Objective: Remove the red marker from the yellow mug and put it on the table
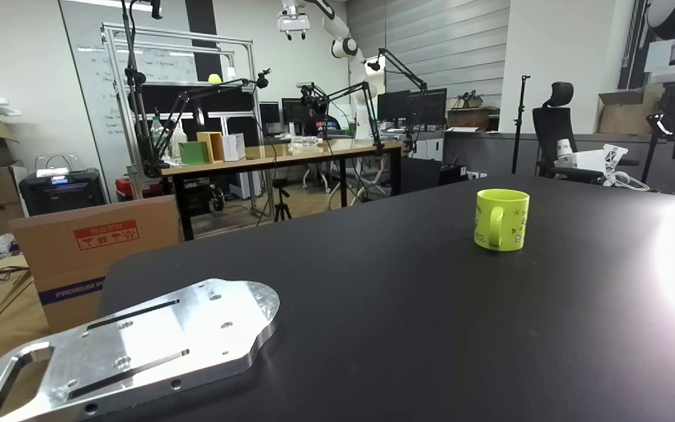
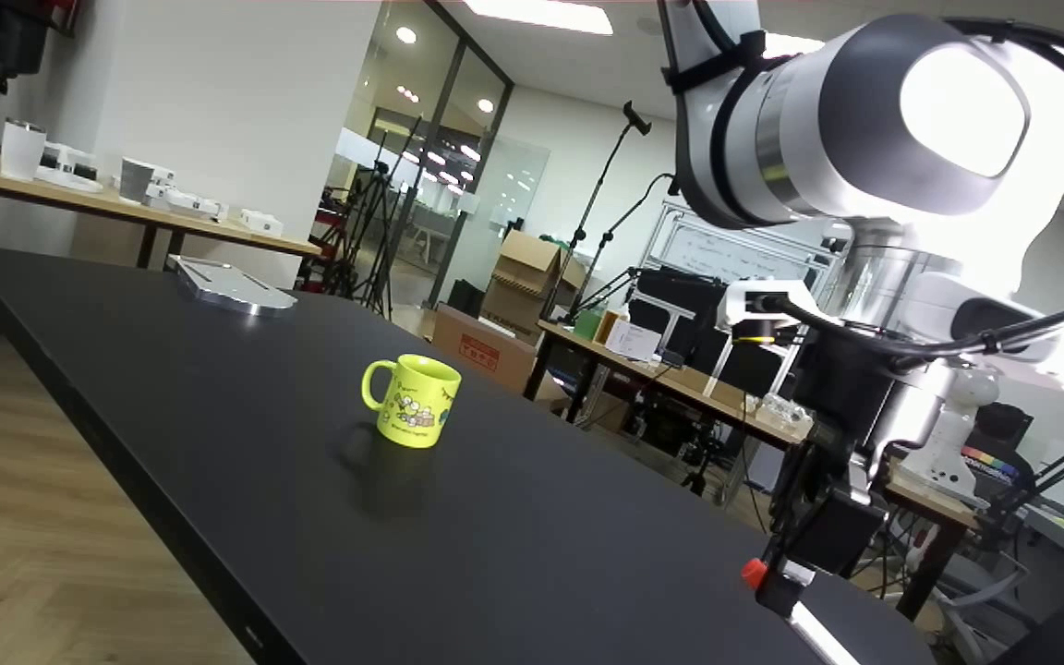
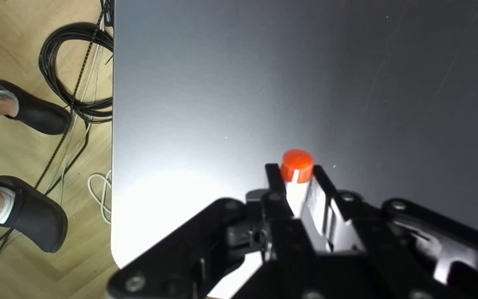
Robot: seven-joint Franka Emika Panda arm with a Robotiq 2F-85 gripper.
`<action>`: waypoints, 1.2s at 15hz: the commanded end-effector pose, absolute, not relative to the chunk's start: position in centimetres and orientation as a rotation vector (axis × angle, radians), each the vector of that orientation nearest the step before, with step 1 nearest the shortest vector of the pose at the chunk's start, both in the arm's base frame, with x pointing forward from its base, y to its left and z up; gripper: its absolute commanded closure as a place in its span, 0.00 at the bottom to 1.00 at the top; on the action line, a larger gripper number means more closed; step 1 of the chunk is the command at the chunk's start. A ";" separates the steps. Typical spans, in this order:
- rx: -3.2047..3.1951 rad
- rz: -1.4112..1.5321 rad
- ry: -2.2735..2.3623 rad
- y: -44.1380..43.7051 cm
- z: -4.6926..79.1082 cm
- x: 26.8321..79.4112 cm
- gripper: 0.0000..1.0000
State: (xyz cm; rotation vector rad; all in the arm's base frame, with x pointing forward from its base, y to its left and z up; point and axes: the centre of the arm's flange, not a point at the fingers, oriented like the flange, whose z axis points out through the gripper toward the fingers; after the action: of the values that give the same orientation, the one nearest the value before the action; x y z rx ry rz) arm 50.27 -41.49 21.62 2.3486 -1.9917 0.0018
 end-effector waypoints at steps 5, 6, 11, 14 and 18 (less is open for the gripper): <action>2.365 0.007 -1.973 -41.2 20.3 50.6 0.95; 2.365 0.017 -1.973 -41.0 19.6 50.8 0.95; 2.378 0.040 -1.958 -39.3 15.0 52.0 0.95; 2.382 0.046 -1.944 -38.6 12.7 52.3 0.95; 2.383 0.054 -1.932 -38.4 11.9 52.3 0.95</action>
State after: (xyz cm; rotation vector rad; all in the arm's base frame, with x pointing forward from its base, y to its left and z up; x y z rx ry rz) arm 51.88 -38.21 12.34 2.3889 -1.9193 0.0434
